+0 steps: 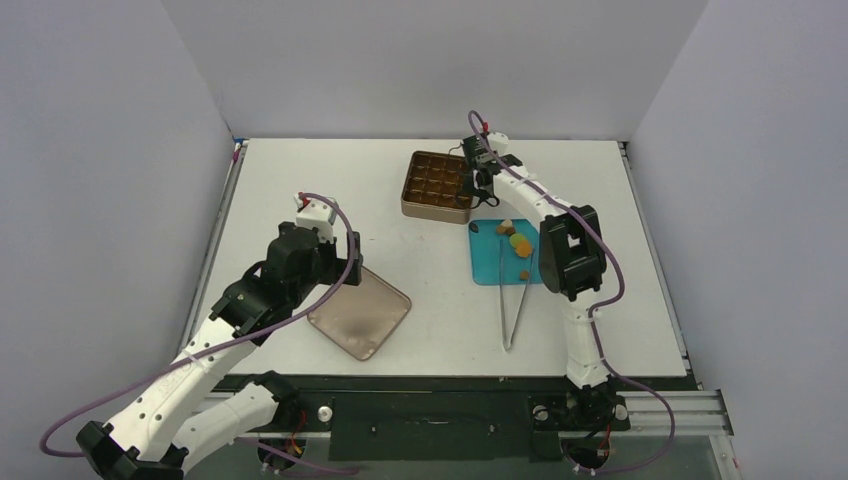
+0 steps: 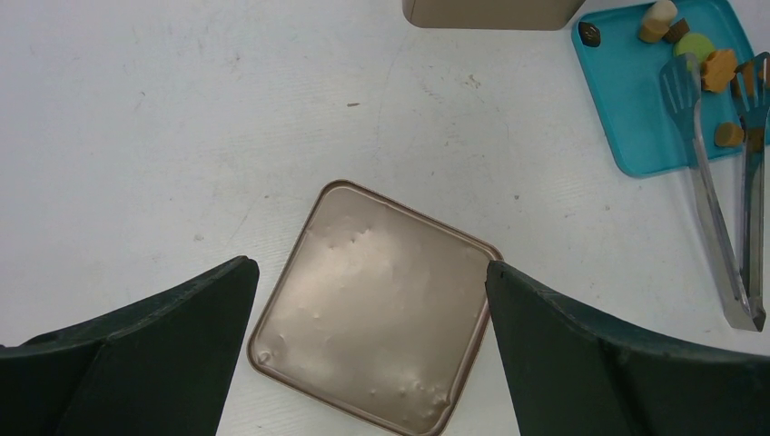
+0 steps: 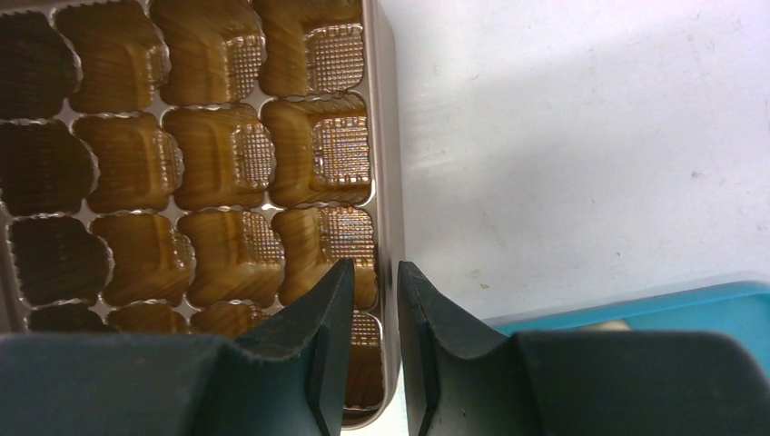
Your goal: Pack the cookies
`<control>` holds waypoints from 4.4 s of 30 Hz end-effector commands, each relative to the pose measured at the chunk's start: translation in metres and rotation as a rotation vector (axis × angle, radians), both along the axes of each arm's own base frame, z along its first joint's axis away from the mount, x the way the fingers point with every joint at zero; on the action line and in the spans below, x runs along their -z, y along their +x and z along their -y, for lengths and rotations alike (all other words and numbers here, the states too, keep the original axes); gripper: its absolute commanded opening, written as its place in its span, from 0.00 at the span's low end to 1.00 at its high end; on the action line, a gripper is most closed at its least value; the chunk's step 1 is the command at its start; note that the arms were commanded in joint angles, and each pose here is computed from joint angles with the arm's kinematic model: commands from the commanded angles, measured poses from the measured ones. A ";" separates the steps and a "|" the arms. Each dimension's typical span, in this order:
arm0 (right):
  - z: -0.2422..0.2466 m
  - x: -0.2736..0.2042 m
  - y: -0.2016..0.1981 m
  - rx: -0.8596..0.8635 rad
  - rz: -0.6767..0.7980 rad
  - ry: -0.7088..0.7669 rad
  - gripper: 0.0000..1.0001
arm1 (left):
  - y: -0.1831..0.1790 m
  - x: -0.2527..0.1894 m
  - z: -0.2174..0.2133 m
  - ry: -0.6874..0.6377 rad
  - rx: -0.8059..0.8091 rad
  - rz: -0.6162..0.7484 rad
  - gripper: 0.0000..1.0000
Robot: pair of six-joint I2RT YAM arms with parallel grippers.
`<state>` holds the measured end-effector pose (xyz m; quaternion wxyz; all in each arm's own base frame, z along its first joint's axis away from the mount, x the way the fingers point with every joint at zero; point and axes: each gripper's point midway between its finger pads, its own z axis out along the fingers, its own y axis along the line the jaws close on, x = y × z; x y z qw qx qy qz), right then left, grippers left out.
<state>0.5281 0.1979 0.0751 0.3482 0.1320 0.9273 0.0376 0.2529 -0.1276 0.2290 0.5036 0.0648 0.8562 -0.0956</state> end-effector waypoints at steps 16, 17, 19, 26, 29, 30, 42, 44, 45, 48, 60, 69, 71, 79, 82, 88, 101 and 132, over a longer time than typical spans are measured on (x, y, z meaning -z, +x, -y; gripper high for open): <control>-0.007 0.012 0.003 0.001 -0.020 0.033 0.05 | 0.004 -0.008 0.003 -0.035 -0.005 0.020 0.97; -0.007 0.013 0.003 -0.001 -0.023 0.033 0.03 | 0.004 -0.008 0.002 -0.034 -0.005 0.020 0.97; -0.008 0.013 0.001 -0.007 -0.025 0.032 0.00 | 0.004 -0.008 0.002 -0.034 -0.006 0.020 0.97; -0.017 0.008 -0.011 -0.062 -0.027 0.021 0.00 | 0.004 -0.007 0.000 -0.025 -0.017 0.021 0.97; -0.026 0.004 -0.021 -0.112 -0.027 0.003 0.00 | 0.005 -0.007 -0.002 -0.022 -0.025 0.024 0.97; -0.030 0.005 -0.026 -0.130 -0.033 -0.003 0.00 | 0.005 -0.008 -0.002 -0.021 -0.027 0.026 0.97; -0.055 0.012 -0.083 -0.318 -0.076 -0.062 0.00 | 0.006 -0.009 -0.010 -0.003 -0.058 0.041 0.97; -0.053 0.011 -0.091 -0.332 -0.081 -0.067 0.00 | 0.006 -0.010 -0.010 -0.003 -0.061 0.046 0.97; -0.052 0.006 -0.094 -0.336 -0.072 -0.064 0.00 | 0.006 -0.010 -0.010 -0.005 -0.060 0.049 0.97; -0.044 0.012 -0.109 -0.352 -0.091 -0.080 0.00 | 0.005 -0.011 -0.009 -0.011 -0.050 0.055 0.97; -0.033 0.020 -0.173 -0.411 -0.107 -0.136 0.00 | 0.004 -0.011 -0.006 -0.013 -0.027 0.055 0.97; -0.038 0.024 -0.202 -0.420 -0.093 -0.129 0.00 | 0.005 -0.007 -0.005 -0.002 -0.029 0.039 0.97; -0.038 0.020 -0.207 -0.423 -0.083 -0.135 0.00 | 0.005 -0.006 -0.005 -0.001 -0.029 0.038 0.97; -0.030 -0.021 -0.215 -0.401 0.015 -0.130 0.12 | 0.005 -0.004 -0.003 0.001 -0.018 0.030 0.97; -0.021 -0.036 -0.219 -0.371 0.049 -0.129 0.26 | 0.005 -0.005 -0.002 -0.001 -0.014 0.029 0.97; 0.002 -0.056 -0.231 -0.307 0.113 -0.117 0.51 | 0.005 -0.005 -0.001 -0.005 -0.007 0.028 0.97; 0.070 -0.060 -0.262 -0.031 0.250 -0.091 0.78 | 0.003 -0.009 0.001 -0.019 0.005 0.035 0.97; 0.072 0.024 -0.264 0.034 0.334 -0.146 0.80 | 0.001 -0.015 -0.001 -0.039 0.000 0.057 0.97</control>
